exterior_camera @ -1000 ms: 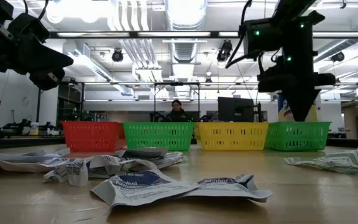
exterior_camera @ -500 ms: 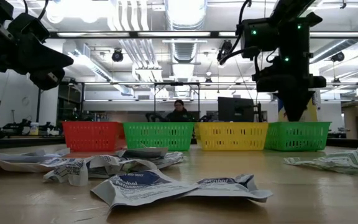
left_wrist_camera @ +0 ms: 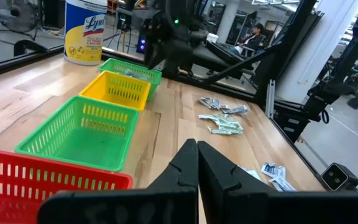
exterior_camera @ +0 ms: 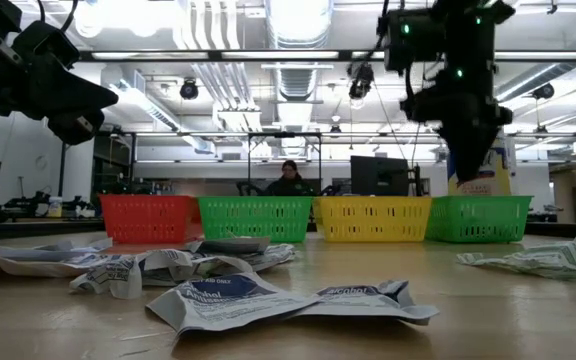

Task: Pick & Place First Aid Supplies
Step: Put the blue alcohol pad into the right green bin

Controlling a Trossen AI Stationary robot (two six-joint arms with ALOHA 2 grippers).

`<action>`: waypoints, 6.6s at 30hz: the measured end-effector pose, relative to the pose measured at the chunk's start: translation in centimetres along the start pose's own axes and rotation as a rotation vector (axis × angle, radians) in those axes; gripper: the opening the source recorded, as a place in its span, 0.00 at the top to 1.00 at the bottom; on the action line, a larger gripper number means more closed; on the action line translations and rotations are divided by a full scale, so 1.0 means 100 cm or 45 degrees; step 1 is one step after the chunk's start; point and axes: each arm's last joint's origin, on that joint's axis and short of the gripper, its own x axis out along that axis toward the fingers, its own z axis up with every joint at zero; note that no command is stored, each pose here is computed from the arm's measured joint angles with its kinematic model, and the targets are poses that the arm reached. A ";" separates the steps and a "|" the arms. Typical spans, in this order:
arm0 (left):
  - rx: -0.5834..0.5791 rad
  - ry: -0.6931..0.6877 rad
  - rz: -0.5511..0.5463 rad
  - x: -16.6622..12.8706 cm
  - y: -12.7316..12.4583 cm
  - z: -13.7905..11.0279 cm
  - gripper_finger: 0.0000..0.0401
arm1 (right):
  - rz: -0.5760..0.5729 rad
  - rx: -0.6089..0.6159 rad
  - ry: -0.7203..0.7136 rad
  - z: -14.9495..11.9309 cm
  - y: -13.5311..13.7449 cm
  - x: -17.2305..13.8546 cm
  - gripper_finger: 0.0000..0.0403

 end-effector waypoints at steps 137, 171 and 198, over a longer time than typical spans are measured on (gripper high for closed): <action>0.030 0.003 0.001 0.000 0.000 0.000 1.00 | 0.121 -0.881 -0.005 -0.059 0.273 0.042 0.91; 0.029 0.004 0.001 0.000 0.000 0.000 1.00 | -0.208 -0.139 -0.486 -0.053 0.132 -0.113 0.98; 0.031 0.008 0.003 0.001 0.000 -0.001 1.00 | -0.269 0.859 -0.317 -0.044 0.001 -0.066 0.98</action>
